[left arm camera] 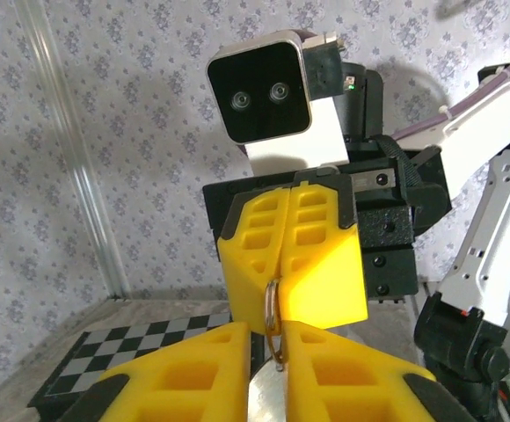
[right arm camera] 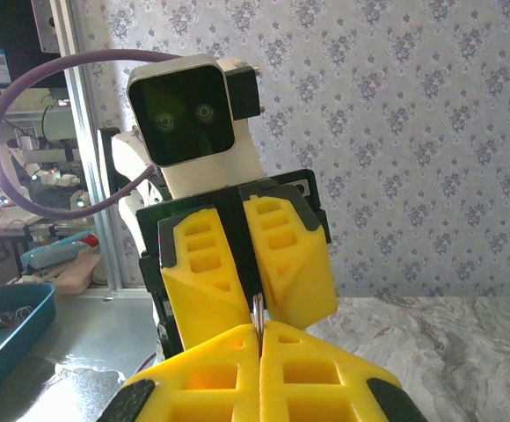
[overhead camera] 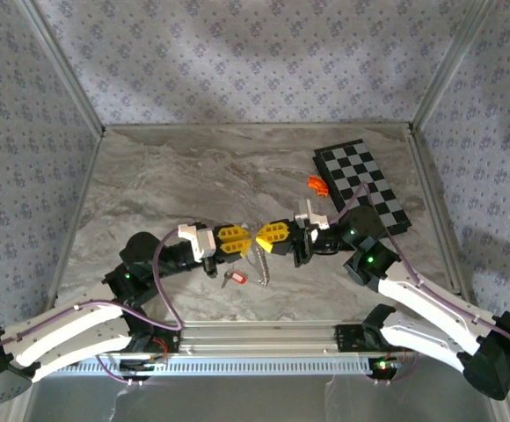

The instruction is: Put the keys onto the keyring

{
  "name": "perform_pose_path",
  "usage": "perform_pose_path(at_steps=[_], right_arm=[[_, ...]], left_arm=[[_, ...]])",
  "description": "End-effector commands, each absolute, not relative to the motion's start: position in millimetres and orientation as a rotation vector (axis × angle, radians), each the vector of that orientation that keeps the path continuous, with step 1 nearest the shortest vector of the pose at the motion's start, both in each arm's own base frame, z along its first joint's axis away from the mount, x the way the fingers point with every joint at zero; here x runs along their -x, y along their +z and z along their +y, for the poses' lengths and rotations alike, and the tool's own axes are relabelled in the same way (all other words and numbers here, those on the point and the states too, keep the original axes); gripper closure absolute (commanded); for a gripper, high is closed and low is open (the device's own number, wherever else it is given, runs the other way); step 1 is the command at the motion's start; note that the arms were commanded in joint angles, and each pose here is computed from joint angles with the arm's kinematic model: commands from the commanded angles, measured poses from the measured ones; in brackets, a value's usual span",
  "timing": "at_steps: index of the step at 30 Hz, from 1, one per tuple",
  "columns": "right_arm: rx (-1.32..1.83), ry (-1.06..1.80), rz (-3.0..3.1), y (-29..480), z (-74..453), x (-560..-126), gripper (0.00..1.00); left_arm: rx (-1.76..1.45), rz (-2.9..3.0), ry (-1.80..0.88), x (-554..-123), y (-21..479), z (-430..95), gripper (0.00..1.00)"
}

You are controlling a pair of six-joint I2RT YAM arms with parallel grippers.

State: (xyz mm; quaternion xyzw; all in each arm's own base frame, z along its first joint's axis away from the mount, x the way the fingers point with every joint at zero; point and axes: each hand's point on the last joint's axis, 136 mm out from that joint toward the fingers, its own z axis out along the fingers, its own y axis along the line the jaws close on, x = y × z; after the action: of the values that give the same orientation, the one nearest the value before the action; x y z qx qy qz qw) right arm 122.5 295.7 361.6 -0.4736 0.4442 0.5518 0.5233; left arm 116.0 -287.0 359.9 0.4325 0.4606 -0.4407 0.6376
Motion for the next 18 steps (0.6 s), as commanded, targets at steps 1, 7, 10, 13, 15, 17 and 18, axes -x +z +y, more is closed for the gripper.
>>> perform_pose_path(at_steps=[1, 7, 10, 13, 15, 17, 18], right_arm=[[1.136, 1.327, 1.027, 366.3, 295.2, -118.4, 1.00], [1.136, 1.320, 1.036, 364.5, 295.4, -119.5, 1.00], [1.147, 1.284, 1.087, 359.1, 296.0, -123.4, 1.00], [1.179, 1.166, 1.171, 346.3, 294.8, -128.6, 0.84], [1.205, 1.080, 1.217, 338.9, 294.4, -129.4, 0.76], [1.228, 1.013, 1.244, 334.7, 294.6, -131.0, 0.74], [1.238, 0.984, 1.262, 331.1, 295.1, -132.5, 0.74]], left_arm=[[-0.969, 0.988, -1.031, -110.0, 379.1, -285.0, 0.88], [-0.984, 1.004, -1.008, -111.3, 376.1, -285.1, 1.00], [-1.018, 1.023, -0.960, -112.6, 372.9, -283.9, 1.00], [-1.069, 1.066, -0.873, -116.9, 365.6, -281.2, 1.00], [-1.119, 1.109, -0.816, -120.2, 358.8, -280.7, 1.00], [-1.167, 1.140, -0.781, -121.7, 352.6, -281.7, 1.00], [-1.192, 1.154, -0.766, -122.1, 349.6, -282.3, 1.00]])
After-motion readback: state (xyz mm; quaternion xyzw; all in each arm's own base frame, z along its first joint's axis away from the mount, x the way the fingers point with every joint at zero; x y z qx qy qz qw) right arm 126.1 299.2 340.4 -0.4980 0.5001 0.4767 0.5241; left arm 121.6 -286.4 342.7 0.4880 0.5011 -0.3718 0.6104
